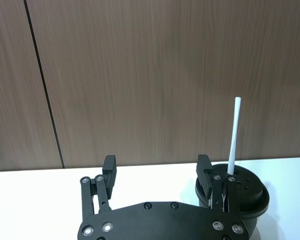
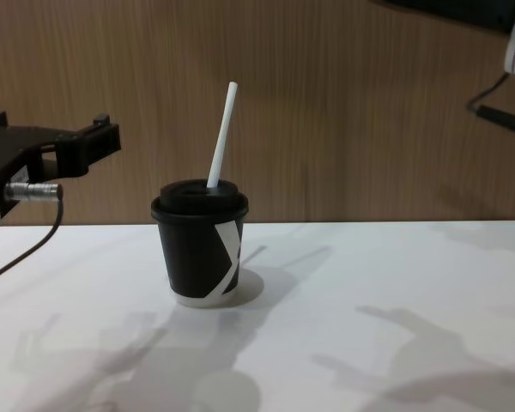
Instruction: Pick up the straw with one hand, pass it to the other hand, and insert it into the cup.
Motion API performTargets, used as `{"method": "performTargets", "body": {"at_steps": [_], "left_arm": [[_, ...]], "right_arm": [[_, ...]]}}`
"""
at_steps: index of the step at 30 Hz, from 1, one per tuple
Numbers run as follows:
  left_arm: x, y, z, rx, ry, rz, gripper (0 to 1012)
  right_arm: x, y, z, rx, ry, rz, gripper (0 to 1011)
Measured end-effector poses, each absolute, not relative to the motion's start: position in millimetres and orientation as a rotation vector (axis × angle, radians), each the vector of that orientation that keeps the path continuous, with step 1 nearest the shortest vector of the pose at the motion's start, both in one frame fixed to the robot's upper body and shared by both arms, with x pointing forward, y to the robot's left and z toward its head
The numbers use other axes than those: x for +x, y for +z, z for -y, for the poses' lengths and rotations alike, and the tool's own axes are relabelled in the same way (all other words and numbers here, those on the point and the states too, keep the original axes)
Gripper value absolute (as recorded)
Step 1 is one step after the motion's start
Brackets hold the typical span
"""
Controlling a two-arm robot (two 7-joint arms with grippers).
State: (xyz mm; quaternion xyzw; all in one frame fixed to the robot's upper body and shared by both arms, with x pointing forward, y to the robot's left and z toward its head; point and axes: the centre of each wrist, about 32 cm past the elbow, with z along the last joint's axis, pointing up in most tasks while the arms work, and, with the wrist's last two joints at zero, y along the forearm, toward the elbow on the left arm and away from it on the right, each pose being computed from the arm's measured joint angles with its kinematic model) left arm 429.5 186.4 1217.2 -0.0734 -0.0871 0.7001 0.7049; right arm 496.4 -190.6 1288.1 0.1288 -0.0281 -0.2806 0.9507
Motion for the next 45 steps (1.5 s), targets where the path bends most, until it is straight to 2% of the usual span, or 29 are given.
{"method": "performTargets", "body": {"at_steps": [45], "left_arm": [[429.5, 1217.2, -186.4, -0.163, 1.557, 0.194, 1003]], "right_arm": [[496.4, 1288.1, 190.6, 0.262, -0.571, 0.057, 1001]]}}
